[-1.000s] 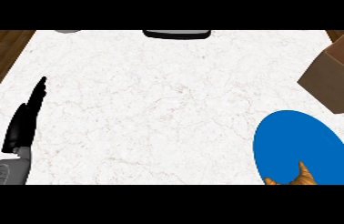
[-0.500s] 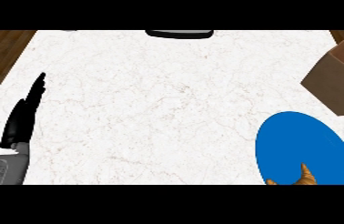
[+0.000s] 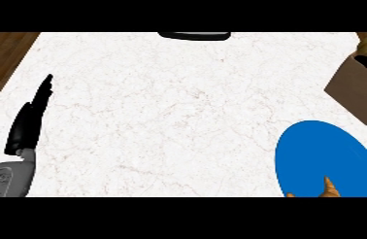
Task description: Pick the squash from the plate and place it in the cardboard box
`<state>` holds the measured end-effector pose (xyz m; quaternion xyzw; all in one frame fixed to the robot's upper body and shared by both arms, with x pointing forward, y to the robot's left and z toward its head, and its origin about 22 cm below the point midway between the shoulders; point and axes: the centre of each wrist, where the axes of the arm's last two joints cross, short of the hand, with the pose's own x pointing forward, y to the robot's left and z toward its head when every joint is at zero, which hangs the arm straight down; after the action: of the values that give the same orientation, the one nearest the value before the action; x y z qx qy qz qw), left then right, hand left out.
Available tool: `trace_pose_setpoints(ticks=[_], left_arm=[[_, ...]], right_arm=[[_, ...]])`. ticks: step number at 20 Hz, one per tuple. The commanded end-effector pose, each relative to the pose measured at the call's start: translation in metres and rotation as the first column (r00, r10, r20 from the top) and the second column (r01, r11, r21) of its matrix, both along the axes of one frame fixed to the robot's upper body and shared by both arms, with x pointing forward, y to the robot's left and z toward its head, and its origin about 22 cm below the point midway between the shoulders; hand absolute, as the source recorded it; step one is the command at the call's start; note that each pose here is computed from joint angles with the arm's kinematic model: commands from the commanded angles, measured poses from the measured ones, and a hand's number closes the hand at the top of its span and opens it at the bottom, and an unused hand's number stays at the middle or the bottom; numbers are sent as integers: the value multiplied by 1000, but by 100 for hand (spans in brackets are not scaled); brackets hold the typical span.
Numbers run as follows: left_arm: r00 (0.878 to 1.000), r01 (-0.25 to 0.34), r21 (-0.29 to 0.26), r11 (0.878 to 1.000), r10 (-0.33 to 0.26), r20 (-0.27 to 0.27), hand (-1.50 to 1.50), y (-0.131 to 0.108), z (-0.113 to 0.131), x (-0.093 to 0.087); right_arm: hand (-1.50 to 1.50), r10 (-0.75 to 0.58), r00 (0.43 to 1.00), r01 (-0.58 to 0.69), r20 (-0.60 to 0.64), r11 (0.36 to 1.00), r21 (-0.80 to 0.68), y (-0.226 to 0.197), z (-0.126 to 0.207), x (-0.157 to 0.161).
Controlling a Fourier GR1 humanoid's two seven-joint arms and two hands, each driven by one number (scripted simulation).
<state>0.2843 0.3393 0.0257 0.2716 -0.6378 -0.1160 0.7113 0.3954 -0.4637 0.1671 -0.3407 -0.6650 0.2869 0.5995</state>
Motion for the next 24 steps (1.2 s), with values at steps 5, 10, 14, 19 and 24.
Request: trace_pose_setpoints(ticks=[5,10,14,19,24], left_arm=[[1000,16,-5,1000,-16,5,0,4,-4,-7],[1000,1,-10,1000,-1,8,0,-7,-1,6],[1000,0,10,1000,0,-7,0,-2,3,-2],[1000,-7,-9,1000,7,-4,0,-3,-3,-5],[1000,8,4,1000,-8,12,0,0,4,-4]], right_arm=[[-150,-28,992,41,-123,994,103,4,-29,-3],[-150,8,1000,-8,-2,985,172,18,-24,8],[-150,0,991,-34,135,968,250,11,-21,4],[-150,-109,968,-3,226,895,445,-21,2,-13],[-150,-143,957,-2,251,865,501,-55,18,-39]])
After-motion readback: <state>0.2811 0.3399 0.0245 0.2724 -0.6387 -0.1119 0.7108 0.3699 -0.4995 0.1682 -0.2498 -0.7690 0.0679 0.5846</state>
